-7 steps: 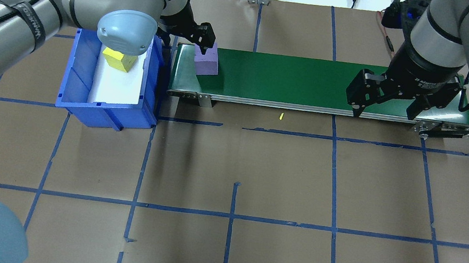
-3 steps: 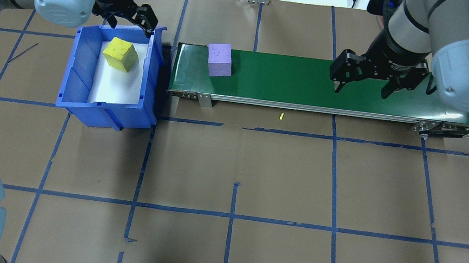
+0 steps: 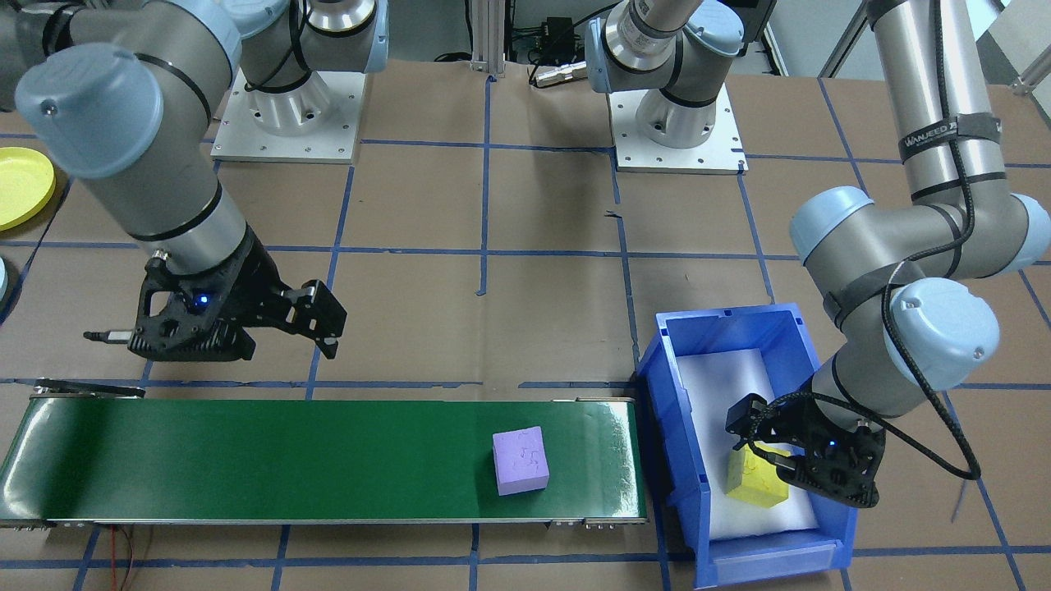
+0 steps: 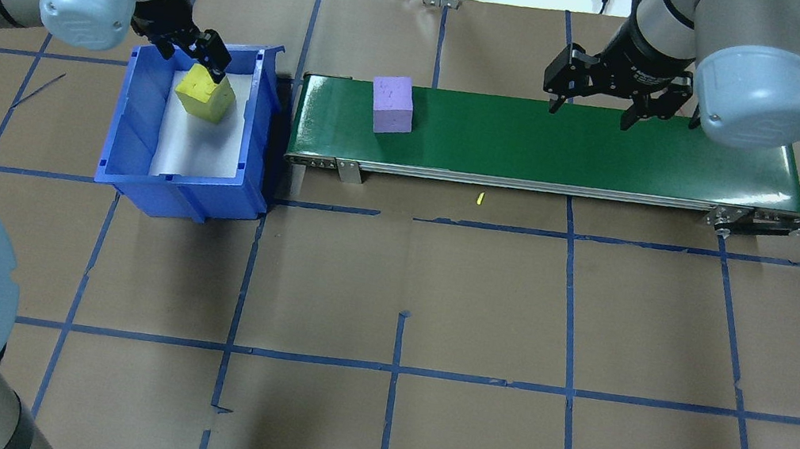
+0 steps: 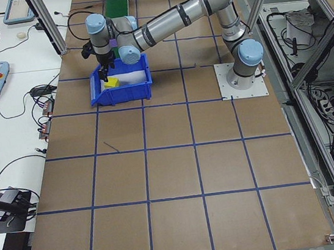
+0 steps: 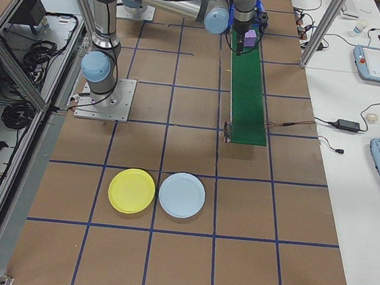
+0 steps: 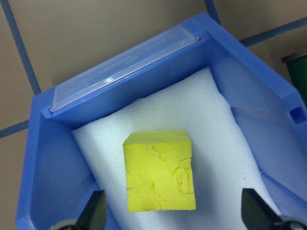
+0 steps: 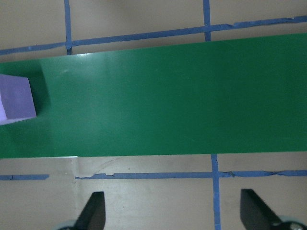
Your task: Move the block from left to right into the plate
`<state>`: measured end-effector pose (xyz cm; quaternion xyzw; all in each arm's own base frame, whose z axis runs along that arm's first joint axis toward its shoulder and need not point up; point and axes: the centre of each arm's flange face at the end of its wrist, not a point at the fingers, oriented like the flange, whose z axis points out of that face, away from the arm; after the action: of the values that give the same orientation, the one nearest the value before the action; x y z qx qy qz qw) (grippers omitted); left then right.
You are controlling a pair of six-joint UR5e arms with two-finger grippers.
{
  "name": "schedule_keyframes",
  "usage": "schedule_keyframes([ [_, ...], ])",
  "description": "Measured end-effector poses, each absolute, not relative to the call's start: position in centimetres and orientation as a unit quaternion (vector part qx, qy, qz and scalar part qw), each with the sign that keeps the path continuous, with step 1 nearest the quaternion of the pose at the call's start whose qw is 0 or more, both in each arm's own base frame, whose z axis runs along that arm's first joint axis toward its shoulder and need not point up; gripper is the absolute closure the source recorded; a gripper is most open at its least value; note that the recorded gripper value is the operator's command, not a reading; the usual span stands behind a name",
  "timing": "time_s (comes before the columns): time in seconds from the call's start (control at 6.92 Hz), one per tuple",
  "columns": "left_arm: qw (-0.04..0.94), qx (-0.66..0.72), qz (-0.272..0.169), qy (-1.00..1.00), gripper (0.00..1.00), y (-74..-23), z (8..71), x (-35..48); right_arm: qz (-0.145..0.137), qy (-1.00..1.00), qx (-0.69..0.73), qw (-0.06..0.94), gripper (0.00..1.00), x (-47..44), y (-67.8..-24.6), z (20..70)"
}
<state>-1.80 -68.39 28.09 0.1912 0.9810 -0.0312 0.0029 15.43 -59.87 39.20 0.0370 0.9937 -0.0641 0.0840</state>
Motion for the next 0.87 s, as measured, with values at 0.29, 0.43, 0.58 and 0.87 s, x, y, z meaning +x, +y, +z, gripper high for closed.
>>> schedule_keyframes([
  [0.29,-0.002,0.201,-0.020,0.979,0.15,-68.5,26.2,-1.6,-0.066,0.990,0.062,0.107,0.00,15.9,-63.3,35.8],
  [0.43,-0.003,0.202,-0.018,0.979,0.23,-68.6,25.3,-1.6,-0.067,0.989,0.063,0.113,0.00,16.1,-64.2,34.5],
  [0.58,-0.004,0.203,-0.019,0.979,0.47,-68.8,24.3,-1.6,-0.067,0.988,0.061,0.123,0.00,16.3,-64.9,33.2],
  [0.87,-0.002,0.202,-0.021,0.979,0.59,-69.0,23.3,-1.5,-0.067,0.987,0.060,0.137,0.00,16.6,-65.8,32.1],
])
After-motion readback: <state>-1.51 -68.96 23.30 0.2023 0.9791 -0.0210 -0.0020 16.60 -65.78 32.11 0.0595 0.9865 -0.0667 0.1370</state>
